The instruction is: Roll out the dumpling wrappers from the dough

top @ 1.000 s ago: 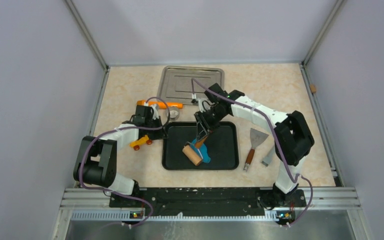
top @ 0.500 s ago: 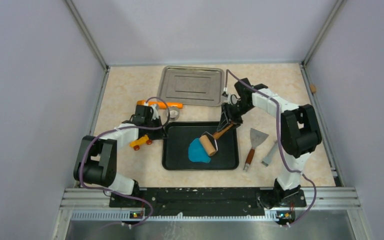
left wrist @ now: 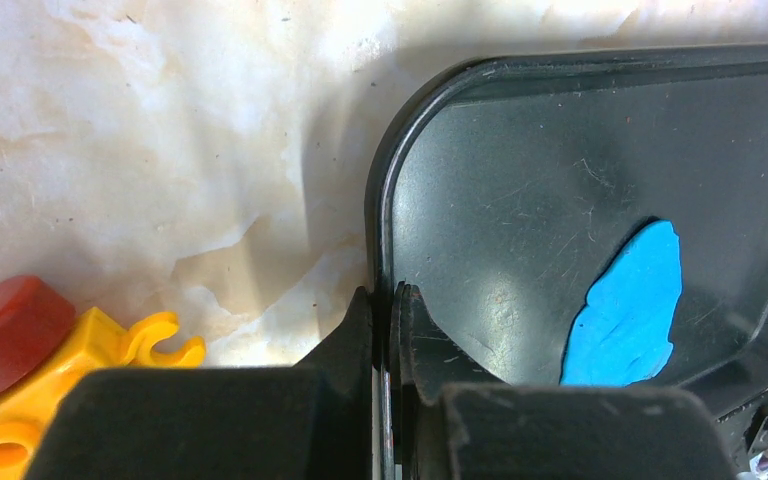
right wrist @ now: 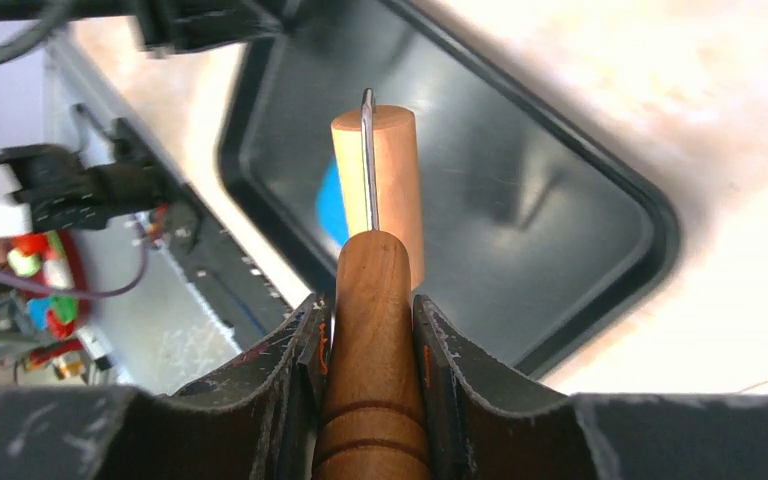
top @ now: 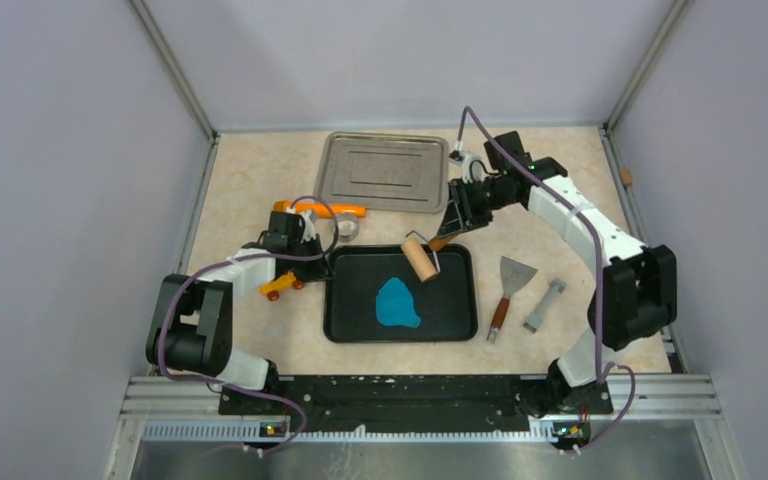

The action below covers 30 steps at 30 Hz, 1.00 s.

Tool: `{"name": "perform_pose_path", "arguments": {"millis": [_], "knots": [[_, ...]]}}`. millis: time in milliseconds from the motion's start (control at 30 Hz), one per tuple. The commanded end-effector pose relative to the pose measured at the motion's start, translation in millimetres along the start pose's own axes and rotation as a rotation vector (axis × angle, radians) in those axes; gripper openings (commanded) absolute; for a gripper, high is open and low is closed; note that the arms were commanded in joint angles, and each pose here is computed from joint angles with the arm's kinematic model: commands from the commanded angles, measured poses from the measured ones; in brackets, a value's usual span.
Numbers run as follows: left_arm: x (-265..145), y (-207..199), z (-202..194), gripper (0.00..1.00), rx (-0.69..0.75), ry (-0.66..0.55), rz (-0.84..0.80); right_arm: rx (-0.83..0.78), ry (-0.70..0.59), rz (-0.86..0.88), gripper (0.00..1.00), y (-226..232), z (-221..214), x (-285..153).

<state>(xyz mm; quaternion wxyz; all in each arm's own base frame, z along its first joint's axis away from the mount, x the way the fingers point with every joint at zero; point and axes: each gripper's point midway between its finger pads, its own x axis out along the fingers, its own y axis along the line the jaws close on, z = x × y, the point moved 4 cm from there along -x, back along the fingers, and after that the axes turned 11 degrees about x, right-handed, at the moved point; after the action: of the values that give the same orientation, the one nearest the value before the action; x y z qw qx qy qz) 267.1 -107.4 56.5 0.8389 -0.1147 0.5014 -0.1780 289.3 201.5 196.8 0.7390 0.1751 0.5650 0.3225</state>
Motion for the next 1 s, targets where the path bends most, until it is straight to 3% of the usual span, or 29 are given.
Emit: {"name": "perform_pose_path", "arguments": {"millis": [0, 100, 333, 567, 967], "knots": [[-6.2, 2.4, -25.1, 0.00, 0.003, 0.079, -0.003, -0.029, 0.039, 0.242, 0.00, 51.0, -9.7, 1.3], [-6.6, 3.5, -27.2, 0.00, -0.006, 0.090, 0.006, 0.123, 0.099, 0.315, 0.00, 48.0, -20.5, 21.5], [-4.2, 1.6, -23.5, 0.00, -0.026, 0.090, -0.005, 0.203, 0.149, 0.238, 0.00, 17.8, -38.5, 54.5], [-0.7, 1.1, -20.7, 0.00, -0.035, 0.098, -0.010, 0.198, 0.103, -0.113, 0.00, -49.8, -58.6, 94.3], [-3.3, -0.8, -23.2, 0.00, -0.040, 0.078, -0.024, 0.110, 0.155, -0.169, 0.00, -53.8, -77.0, 146.5]]}}
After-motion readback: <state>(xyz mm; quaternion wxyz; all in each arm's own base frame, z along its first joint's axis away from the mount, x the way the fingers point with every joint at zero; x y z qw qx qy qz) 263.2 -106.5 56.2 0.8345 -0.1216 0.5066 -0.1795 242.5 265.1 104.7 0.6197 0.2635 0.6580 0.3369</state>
